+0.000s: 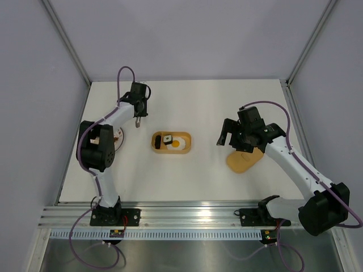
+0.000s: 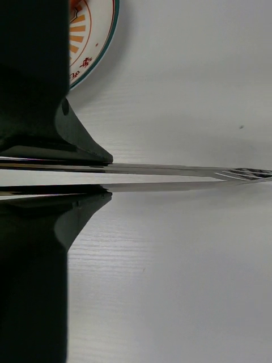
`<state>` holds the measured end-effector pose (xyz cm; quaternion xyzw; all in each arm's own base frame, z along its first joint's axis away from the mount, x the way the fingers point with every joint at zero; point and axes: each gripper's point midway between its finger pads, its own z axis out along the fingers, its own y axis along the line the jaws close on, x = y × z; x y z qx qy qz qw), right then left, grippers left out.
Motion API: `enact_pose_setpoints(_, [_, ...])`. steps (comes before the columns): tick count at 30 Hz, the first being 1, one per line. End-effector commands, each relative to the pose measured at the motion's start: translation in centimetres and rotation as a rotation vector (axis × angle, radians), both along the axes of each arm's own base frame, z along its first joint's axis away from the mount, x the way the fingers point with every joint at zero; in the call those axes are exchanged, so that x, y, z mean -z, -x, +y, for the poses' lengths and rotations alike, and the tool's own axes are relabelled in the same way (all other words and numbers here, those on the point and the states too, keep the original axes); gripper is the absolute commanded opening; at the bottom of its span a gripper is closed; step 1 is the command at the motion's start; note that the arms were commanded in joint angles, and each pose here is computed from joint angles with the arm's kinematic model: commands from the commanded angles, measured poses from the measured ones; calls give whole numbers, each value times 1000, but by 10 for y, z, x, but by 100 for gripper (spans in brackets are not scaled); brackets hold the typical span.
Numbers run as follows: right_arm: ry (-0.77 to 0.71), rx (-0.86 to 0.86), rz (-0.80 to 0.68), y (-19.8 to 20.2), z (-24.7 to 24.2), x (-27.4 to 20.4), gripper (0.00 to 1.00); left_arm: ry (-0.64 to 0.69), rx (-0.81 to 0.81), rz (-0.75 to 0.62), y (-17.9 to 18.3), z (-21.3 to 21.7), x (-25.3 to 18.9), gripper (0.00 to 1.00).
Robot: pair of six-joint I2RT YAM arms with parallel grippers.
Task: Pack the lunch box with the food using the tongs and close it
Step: Place the clamp at the center of the board, then pick up the box lid from the center of the board.
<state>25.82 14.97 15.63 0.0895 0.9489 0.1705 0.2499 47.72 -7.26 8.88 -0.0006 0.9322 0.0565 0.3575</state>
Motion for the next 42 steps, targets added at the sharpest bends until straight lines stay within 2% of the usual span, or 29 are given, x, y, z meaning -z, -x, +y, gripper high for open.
enact_pose_setpoints(1, [-8, 10, -23, 2, 0, -10, 100, 32, 32, -49, -26, -8, -6, 28])
enact_pose_setpoints(4, [-7, 15, -22, 4, -1, -11, 99, 33, 29, -11, -27, -4, 5, 40])
enact_pose_setpoints(5, [-3, 16, -17, 5, -2, -10, 99, 37, 28, -4, -26, -4, 6, 56])
enact_pose_setpoints(12, [10, 36, -19, 7, -7, -10, 99, 53, 20, -18, -22, -4, -9, 99])
enact_pose_setpoints(17, [42, 59, -28, 6, -14, -10, 100, 49, -5, -99, -17, 3, -56, 99])
enact_pose_setpoints(18, [51, 64, -30, 6, -16, -9, 99, 66, -14, -144, -12, 3, -80, 99])
enact_pose_setpoints(22, [97, 88, -20, 3, -23, 0, 100, 85, -30, -214, 14, -1, -126, 99])
enact_pose_setpoints(25, [102, 99, 0, 0, -22, 22, 99, 133, -27, -167, 42, -4, -139, 99])
enact_pose_setpoints(27, [114, 109, 25, -4, -21, 38, 99, 173, 5, -98, 66, -11, -129, 99])
enact_pose_setpoints(29, [131, 131, 41, -6, -23, 52, 98, 212, 21, -102, 87, -14, -135, 99])
enact_pose_setpoints(31, [155, 137, 58, -10, -24, 67, 90, 235, 39, -45, 111, -18, -113, 99])
enact_pose_setpoints(32, [154, 131, 62, -12, -22, 72, 88, 244, 39, -56, 120, -18, -115, 99])
enact_pose_setpoints(34, [159, 119, 71, -20, -17, 84, 84, 262, 60, 13, 136, -22, -91, 99])
enact_pose_setpoints(36, [184, 119, 104, -23, -17, 100, 81, 280, 58, 53, 141, -25, -79, 99])
enact_pose_setpoints(37, [190, 113, 100, -27, -16, 101, 72, 289, 58, 74, 145, -26, -73, 99])
enact_pose_setpoints(40, [225, 113, 129, -33, -15, 120, 64, 360, 74, 73, 148, -38, -73, 99])
enact_pose_setpoints(42, [245, 116, 155, -33, -15, 132, 55, 392, 80, 67, 148, -44, -78, 99])
